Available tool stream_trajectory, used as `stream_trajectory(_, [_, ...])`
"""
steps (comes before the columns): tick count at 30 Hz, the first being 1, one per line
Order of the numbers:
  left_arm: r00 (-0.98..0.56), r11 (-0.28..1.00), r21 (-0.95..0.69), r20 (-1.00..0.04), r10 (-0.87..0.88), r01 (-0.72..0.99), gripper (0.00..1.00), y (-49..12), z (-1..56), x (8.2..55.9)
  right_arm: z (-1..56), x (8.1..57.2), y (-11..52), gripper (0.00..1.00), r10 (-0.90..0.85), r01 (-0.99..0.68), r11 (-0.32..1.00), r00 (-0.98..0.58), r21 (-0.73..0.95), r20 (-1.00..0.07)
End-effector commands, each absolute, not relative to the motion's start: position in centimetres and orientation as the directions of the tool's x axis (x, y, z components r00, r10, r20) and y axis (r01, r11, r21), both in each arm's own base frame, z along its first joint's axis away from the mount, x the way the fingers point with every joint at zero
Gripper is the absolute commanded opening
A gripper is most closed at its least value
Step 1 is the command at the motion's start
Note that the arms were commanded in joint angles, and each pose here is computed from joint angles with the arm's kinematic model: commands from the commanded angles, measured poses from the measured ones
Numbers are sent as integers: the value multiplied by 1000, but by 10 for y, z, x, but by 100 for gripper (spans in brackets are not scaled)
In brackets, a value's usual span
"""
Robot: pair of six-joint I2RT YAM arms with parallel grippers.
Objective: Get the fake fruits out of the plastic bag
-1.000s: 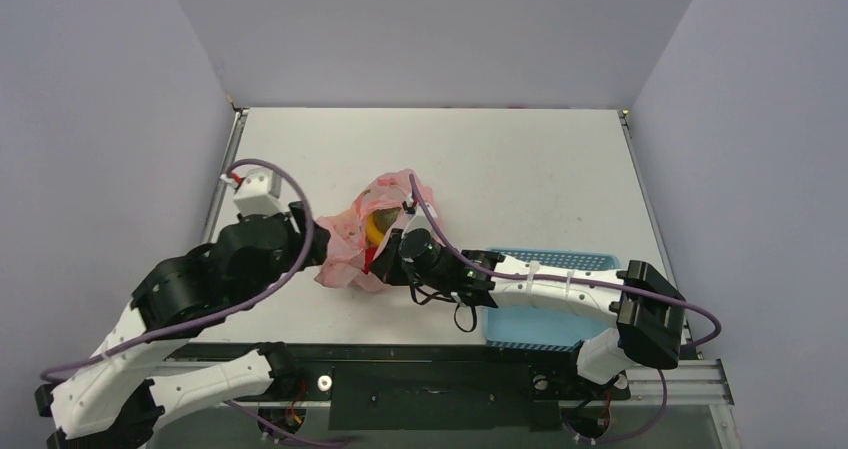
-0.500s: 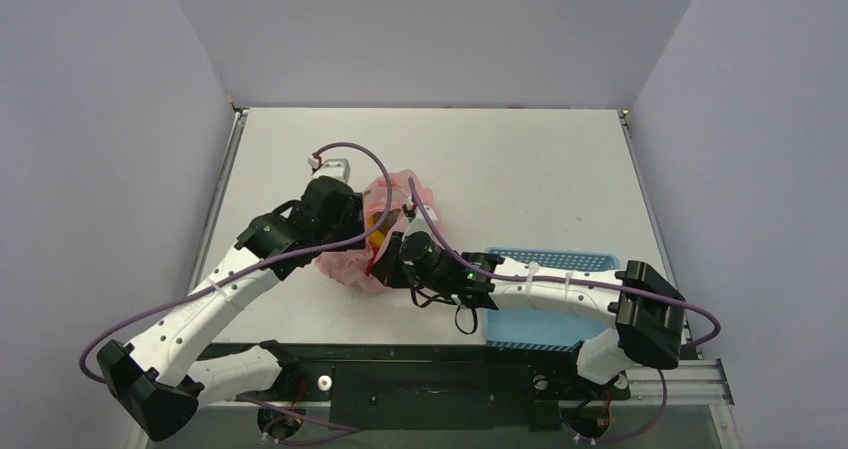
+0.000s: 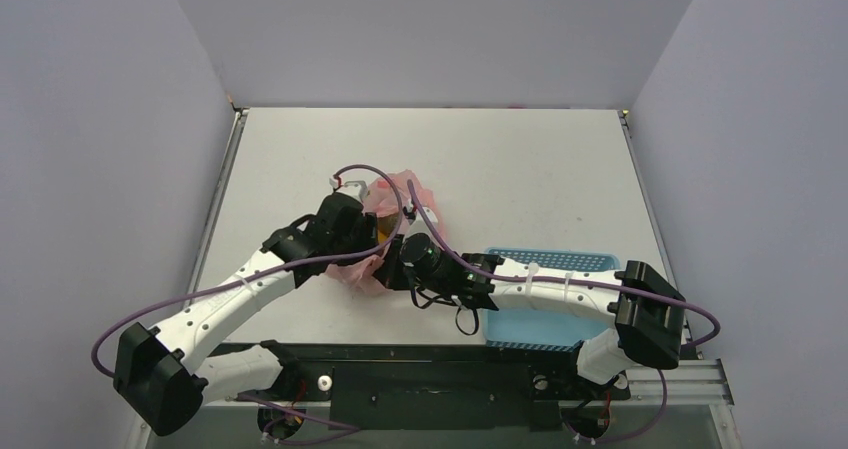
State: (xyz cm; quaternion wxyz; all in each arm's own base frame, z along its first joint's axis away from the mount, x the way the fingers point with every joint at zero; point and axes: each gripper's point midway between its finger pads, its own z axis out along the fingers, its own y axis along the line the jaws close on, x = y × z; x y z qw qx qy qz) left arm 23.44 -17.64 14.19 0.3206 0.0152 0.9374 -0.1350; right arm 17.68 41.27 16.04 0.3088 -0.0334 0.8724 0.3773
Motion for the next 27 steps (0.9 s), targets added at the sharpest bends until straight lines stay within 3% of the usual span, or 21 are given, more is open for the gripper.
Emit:
stream_trajectory(1, [-777,912,-371,-621,-102,177,40,-198,150,239,184,180,418,0,223,-315,668,-780,675,-585])
stream_trajectory(5, [-798,903,-396,-592,-113,166,10,-190,141,240,185,181,416,0,226,-318,673,-772,668,-595])
stream_trajectory(7, [-781,919,-357,-617,-98,167,0,-181,147,242,184,184,411,0,231,-309,690,-764,655,-603])
stream_trajectory(12, [-619,960,-252,-776,-123,125,0,-139,200,264,193,177,418,0,232,-352,627,-767,695,-598])
stream_trajectory(14, [-610,974,-218,-780,-139,56,0,-113,212,261,191,172,421,0,223,-377,602,-767,704,-601])
stream_trajectory(17, [-551,971,-233,-805,-222,-51,0,-85,222,254,181,172,425,0,182,-395,625,-765,674,-618])
stream_trajectory(20, [-415,943,-330,-852,-318,-44,0,-76,246,248,183,173,422,0,199,-396,634,-746,664,-635])
stream_trajectory(23, [-414,918,-373,-820,-395,-137,0,-64,241,245,176,172,413,0,227,-360,637,-758,682,-612])
stream_trajectory(27, [-569,893,-351,-688,-450,-281,0,-62,189,241,140,169,404,0,155,-357,706,-765,612,-625])
